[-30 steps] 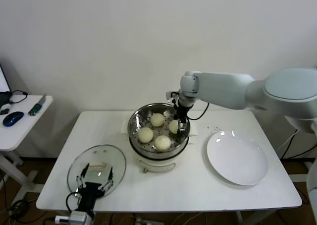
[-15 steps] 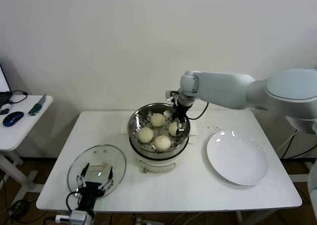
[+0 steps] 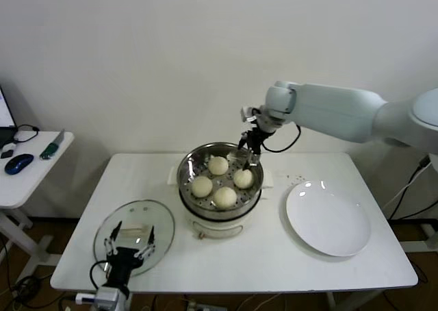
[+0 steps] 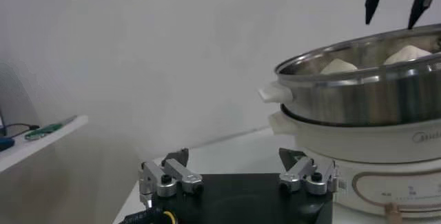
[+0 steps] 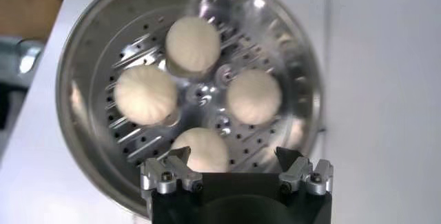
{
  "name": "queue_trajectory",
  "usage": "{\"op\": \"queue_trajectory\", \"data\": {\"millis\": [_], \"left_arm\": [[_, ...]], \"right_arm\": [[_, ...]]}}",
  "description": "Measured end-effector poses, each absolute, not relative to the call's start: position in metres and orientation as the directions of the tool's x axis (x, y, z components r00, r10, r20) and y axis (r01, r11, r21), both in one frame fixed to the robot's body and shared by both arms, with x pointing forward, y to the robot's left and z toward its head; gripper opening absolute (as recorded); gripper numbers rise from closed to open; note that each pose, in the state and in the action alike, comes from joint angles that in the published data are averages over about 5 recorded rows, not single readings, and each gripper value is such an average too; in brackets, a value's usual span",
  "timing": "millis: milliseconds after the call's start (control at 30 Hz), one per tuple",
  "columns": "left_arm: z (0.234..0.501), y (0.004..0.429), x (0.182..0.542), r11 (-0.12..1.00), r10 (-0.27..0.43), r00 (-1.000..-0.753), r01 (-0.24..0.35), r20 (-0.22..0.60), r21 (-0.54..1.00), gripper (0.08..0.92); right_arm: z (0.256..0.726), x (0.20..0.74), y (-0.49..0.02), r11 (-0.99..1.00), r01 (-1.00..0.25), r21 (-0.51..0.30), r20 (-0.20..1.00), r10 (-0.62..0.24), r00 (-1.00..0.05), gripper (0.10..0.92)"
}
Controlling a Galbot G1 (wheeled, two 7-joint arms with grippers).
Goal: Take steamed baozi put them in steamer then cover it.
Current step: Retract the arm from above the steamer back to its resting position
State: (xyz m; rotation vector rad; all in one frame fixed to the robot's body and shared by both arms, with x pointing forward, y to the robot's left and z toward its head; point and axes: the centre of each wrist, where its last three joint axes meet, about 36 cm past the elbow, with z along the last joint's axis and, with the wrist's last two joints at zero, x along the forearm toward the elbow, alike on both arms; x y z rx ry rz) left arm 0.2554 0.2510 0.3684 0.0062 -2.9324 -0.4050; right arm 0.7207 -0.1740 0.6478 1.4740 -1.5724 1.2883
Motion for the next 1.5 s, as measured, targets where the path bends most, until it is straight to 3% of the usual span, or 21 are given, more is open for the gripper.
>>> {"op": "queue_trajectory", "data": {"millis": [333,600,900,1233,1500], "left_arm": [[0.372,0.250,0.263,0.953,-0.051,-0.990,-0.009,0.130,0.304,0.823],[0.376,0.250,0.271,0.909,-0.091,-0.990,-0.040,0.104,0.416,0.823],[0.387,0.255,0.275,0.754,-0.133,-0.986,-0.031,0.106,0.657,0.823],[0.387,0.259,0.271,0.462,-0.146,-0.980,0.056,0.138,0.885,0.823],[0.374,0.258,0.269,0.239,-0.161,-0.972,0.132,0.173,0.962,0.823]], "right_arm": [[0.607,0.685,-0.263,0.120,-0.918,-0.379,0.689,-0.626,-0.366,0.823],[0.543,0.636,-0.321,0.382,-0.846,-0.371,0.451,-0.723,-0.524,0.823],[0.484,0.577,-0.348,0.645,-0.717,-0.262,0.261,-0.668,-0.697,0.823],[0.447,0.519,-0.373,0.843,-0.521,-0.132,0.122,-0.508,-0.853,0.823],[0.413,0.472,-0.396,0.925,-0.377,-0.054,0.100,-0.370,-0.924,0.823]]}}
